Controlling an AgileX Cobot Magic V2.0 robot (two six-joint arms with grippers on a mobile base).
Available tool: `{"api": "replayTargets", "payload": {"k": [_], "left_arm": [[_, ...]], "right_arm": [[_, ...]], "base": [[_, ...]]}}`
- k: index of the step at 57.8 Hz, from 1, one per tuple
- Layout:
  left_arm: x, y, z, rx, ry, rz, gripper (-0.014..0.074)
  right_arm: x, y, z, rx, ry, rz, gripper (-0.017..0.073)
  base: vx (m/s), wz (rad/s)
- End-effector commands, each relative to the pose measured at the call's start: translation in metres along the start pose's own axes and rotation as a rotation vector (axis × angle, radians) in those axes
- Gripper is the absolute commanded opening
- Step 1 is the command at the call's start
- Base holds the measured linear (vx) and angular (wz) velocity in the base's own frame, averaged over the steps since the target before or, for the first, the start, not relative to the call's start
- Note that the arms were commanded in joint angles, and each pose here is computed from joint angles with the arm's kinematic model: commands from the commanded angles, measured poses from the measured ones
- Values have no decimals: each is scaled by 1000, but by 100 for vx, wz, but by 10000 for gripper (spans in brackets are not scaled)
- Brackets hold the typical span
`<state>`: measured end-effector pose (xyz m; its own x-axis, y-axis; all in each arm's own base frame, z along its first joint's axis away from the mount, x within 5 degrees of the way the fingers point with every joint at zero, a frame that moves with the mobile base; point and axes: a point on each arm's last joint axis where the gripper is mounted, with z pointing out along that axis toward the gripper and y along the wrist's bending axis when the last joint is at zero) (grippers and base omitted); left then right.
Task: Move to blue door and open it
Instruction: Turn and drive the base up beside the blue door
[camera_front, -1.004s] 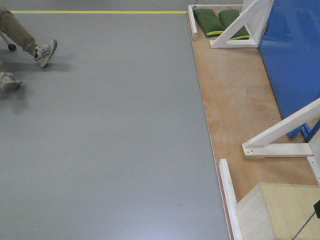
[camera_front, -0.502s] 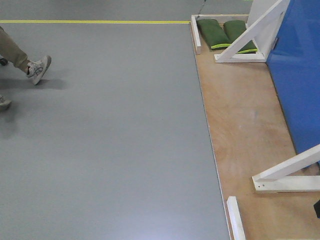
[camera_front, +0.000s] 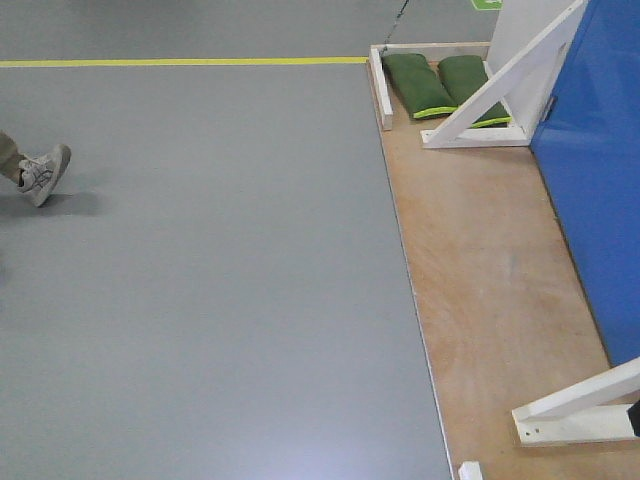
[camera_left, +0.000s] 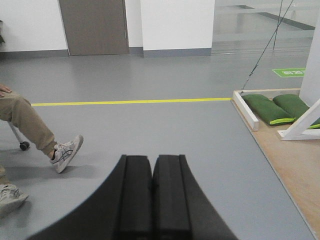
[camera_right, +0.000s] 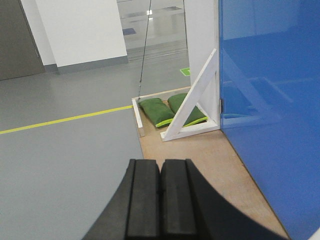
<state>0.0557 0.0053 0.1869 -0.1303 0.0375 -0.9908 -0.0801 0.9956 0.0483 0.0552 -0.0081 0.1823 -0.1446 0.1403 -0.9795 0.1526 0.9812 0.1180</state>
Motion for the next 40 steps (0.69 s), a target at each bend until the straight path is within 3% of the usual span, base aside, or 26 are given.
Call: {"api": "replayTargets", "payload": {"k": [1, 40], "left_arm": [[-16, 0, -4, -1, -121, -10, 73], [-16, 0, -4, -1, -121, -10, 73]], "right_arm": [[-8, 1, -2, -12, -98, -9, 8], [-8, 1, -2, -12, -98, -9, 8]], "base": [[29, -6], [25, -2]]}}
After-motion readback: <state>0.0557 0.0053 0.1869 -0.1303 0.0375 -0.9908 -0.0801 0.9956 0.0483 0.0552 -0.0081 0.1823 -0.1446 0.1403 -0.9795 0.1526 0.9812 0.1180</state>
